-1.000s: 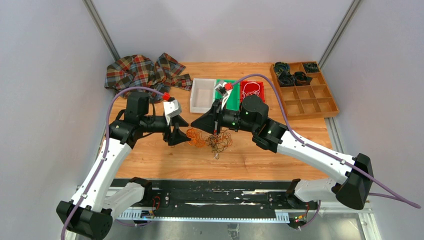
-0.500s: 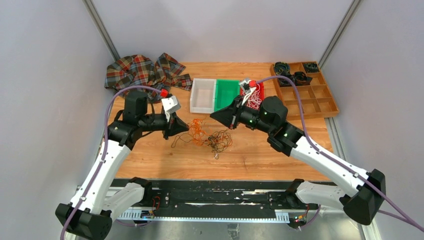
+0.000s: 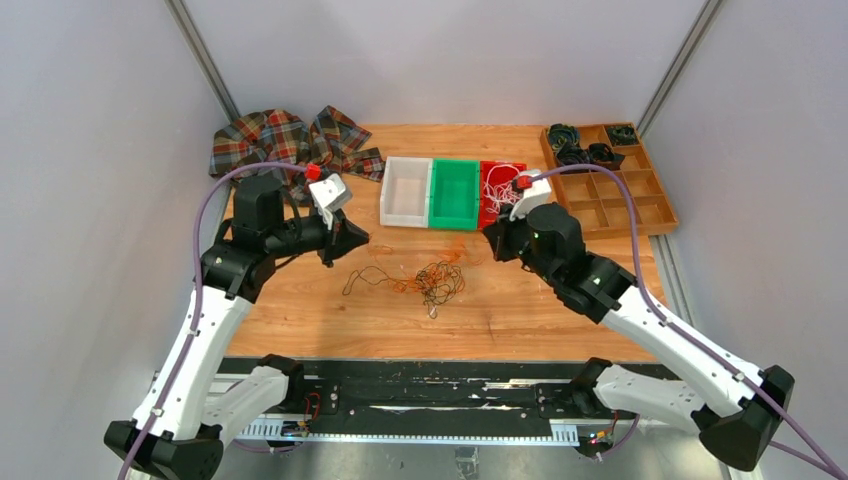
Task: Untangle the cables
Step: Untie the cable.
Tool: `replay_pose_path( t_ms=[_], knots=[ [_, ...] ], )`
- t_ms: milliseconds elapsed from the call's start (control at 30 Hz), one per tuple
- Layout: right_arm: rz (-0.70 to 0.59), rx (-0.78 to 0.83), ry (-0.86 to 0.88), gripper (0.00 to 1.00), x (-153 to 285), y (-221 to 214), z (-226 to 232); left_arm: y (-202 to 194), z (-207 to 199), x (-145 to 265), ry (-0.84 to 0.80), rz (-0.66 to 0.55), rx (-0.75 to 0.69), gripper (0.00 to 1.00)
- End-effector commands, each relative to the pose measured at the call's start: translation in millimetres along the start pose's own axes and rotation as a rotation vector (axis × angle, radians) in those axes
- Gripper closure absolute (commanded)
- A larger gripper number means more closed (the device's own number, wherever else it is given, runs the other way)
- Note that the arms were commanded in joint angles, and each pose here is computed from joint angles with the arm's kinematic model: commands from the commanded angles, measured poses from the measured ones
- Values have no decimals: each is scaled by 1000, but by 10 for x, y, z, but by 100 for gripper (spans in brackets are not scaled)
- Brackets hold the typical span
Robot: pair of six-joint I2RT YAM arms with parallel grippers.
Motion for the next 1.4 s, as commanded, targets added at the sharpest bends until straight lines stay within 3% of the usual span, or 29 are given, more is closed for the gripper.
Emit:
replay_pose_path(
  t_ms=[0,133,233,433,567,767,900,1033,1233,1367],
  knots=[
    [73,49,-346,100,224,-198,-649,218,199,148,202,-59,-59,99],
    [111,11,-472,99,336,-318,-940,266,486,274,411,-66,-104,99],
    [116,-11,-496,99,382,-355,-1034,264,565,310,465,-69,-122,99],
    [151,5,-399,99,314,-426,-928,245,284,209,274,-69,-95,99],
    [106,45,-175,60,161,-389,-634,316,28,179,124,-78,-57,99],
    [-208,145,319,32,-7,-10,322,517,-222,212,-1,-105,-33,99],
    [-213,254,541,29,-181,-170,989,593,-243,229,-5,-117,-38,99],
    [-183,279,656,28,-400,-363,1362,617,-200,246,30,-125,-47,99],
    [-168,263,715,29,-647,-499,1635,621,-164,257,55,-129,-51,99],
    [-155,246,690,35,-875,-547,1726,631,-168,264,55,-132,-50,99]
  ],
)
Point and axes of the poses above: each gripper's point midway between its finger pads, its own x axis back along the fingers, its own z axis along the line the jaws close on, y = z × x, the point moved 3 cm from there along x, back along the fingers, and after that the axes turned 13 degrees about x, right-handed, at the moved point
